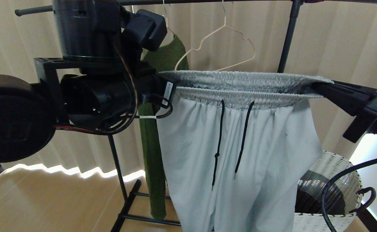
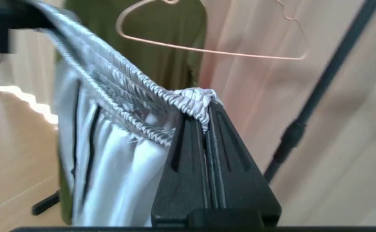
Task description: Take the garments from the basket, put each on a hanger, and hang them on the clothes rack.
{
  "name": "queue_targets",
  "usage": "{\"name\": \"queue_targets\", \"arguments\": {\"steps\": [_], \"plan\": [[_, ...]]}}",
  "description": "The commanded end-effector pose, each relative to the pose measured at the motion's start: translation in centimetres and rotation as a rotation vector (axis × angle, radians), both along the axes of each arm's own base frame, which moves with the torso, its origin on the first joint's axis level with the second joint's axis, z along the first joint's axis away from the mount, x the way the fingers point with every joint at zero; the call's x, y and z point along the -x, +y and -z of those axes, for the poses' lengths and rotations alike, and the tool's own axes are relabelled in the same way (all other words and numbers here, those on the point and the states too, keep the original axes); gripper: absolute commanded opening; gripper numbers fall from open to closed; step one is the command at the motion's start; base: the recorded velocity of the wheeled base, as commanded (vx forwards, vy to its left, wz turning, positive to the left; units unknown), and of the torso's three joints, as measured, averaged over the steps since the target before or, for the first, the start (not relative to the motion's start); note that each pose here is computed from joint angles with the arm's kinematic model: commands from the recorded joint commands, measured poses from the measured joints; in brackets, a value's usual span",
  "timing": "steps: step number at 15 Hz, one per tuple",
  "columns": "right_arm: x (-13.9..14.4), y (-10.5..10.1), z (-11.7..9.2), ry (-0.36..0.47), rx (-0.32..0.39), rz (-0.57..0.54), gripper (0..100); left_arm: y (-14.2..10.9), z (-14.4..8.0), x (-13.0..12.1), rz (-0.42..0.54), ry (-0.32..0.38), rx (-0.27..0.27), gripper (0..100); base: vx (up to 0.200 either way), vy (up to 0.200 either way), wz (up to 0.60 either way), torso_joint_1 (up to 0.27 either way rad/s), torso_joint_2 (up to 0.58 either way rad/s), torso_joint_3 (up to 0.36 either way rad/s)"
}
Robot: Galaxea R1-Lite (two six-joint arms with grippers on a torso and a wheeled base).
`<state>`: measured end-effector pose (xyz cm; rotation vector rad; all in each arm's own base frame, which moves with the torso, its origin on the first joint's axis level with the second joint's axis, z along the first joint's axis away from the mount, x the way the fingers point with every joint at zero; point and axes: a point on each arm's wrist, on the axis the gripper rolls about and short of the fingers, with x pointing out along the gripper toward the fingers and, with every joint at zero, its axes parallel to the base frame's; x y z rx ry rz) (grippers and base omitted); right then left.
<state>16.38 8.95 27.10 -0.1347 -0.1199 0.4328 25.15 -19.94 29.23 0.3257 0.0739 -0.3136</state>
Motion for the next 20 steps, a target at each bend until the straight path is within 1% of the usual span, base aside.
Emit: {"name": "queue_targets", "arguments": {"steps": [1,2,3,5,7,9,10,11,12,14,15,16,20], "plan": [[-2.5,0.0,0.1,0.022,0.011,0.061,0,1.8,-1.2,2.0,-0.001,-0.028,0.012,0,0.0,0.0,0.0,0.0,0.0,0.0],[-3.3,-0.1,0.1,0.025,0.011,0.077,0,2.2,-1.4,2.6,0.002,-0.033,0.009,0,0.0,0.0,0.0,0.0,0.0,0.0],[-4.5,0.2,-0.3,0.021,0.009,0.087,0,3.0,-1.2,3.6,0.013,-0.034,-0.01,0,0.0,0.0,0.0,0.0,0.0,0.0],[-5.9,0.8,-0.8,0.016,0.005,0.086,0,3.7,-0.9,4.6,0.033,-0.037,-0.047,0,0.0,0.0,0.0,0.0,0.0,0.0],[-8.2,1.8,-1.6,-0.001,-0.005,0.086,0,4.5,-0.9,5.8,0.087,-0.042,-0.051,0,0.0,0.0,0.0,0.0,0.0,0.0],[-9.5,2.4,-1.9,-0.002,-0.026,0.085,0,5.0,-0.9,6.6,0.107,-0.037,-0.058,0,0.0,0.0,0.0,0.0,0.0,0.0],[-10.5,2.9,-2.0,0.003,-0.044,0.083,0,5.4,-0.5,7.3,0.152,-0.023,-0.062,0,0.0,0.0,0.0,0.0,0.0,0.0],[-11.0,3.1,-2.0,-0.001,-0.046,0.083,0,5.5,-0.5,7.8,0.185,-0.022,-0.059,0,0.0,0.0,0.0,0.0,0.0,0.0],[-11.9,3.5,-2.1,-0.02,-0.06,0.082,0,5.8,-0.2,8.9,0.278,-0.02,-0.049,0,0.0,0.0,0.0,0.0,0.0,0.0],[-12.4,3.7,-1.9,-0.03,-0.069,0.081,0,6.0,0.3,10.1,0.344,-0.012,-0.048,0,0.0,0.0,0.0,0.0,0.0,0.0],[-12.4,3.7,-1.9,-0.03,-0.069,0.081,0,6.0,0.3,10.1,0.344,-0.012,-0.048,0,0.0,0.0,0.0,0.0,0.0,0.0],[-12.5,3.7,-1.8,-0.028,-0.068,0.081,0,5.9,0.4,10.5,0.364,-0.011,-0.048,0,0.0,0.0,0.0,0.0,0.0,0.0],[-12.1,3.6,-1.8,-0.027,-0.066,0.084,0,5.7,0.5,10.2,0.358,-0.008,-0.049,0,0.0,0.0,0.0,0.0,0.0,0.0]]}}
